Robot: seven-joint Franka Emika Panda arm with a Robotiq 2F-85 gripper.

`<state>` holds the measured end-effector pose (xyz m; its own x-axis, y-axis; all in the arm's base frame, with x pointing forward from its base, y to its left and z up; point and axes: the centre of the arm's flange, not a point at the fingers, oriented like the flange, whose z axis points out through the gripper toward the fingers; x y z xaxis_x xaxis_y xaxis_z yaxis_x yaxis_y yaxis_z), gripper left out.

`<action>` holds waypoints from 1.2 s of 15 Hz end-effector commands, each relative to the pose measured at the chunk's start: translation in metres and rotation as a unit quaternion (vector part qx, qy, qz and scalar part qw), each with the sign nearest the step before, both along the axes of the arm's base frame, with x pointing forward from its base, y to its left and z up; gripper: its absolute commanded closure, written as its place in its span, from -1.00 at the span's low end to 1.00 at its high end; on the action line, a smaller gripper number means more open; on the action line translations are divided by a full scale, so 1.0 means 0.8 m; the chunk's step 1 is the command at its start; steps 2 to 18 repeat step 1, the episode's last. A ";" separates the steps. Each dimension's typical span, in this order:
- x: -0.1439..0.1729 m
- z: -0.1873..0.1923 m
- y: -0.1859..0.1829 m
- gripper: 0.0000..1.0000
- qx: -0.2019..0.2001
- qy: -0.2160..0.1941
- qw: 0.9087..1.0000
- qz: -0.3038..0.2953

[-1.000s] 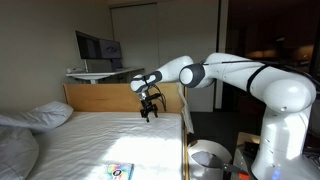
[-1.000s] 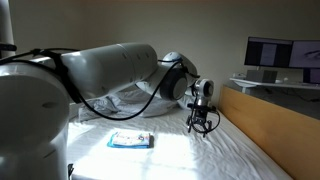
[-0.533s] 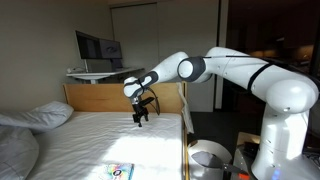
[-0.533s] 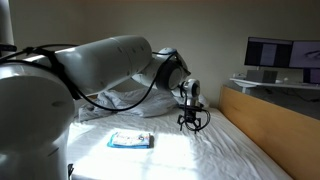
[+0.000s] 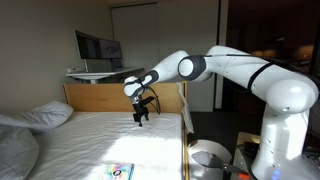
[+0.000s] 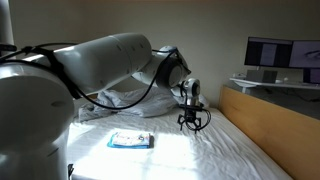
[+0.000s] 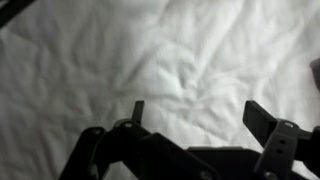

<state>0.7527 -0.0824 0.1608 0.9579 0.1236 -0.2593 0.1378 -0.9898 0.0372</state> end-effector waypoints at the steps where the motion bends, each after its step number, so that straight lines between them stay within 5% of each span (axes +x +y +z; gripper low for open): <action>1: 0.000 0.000 0.000 -1.00 0.000 0.000 1.000 0.000; 18: 0.000 0.000 0.000 -1.00 0.000 0.000 1.000 0.000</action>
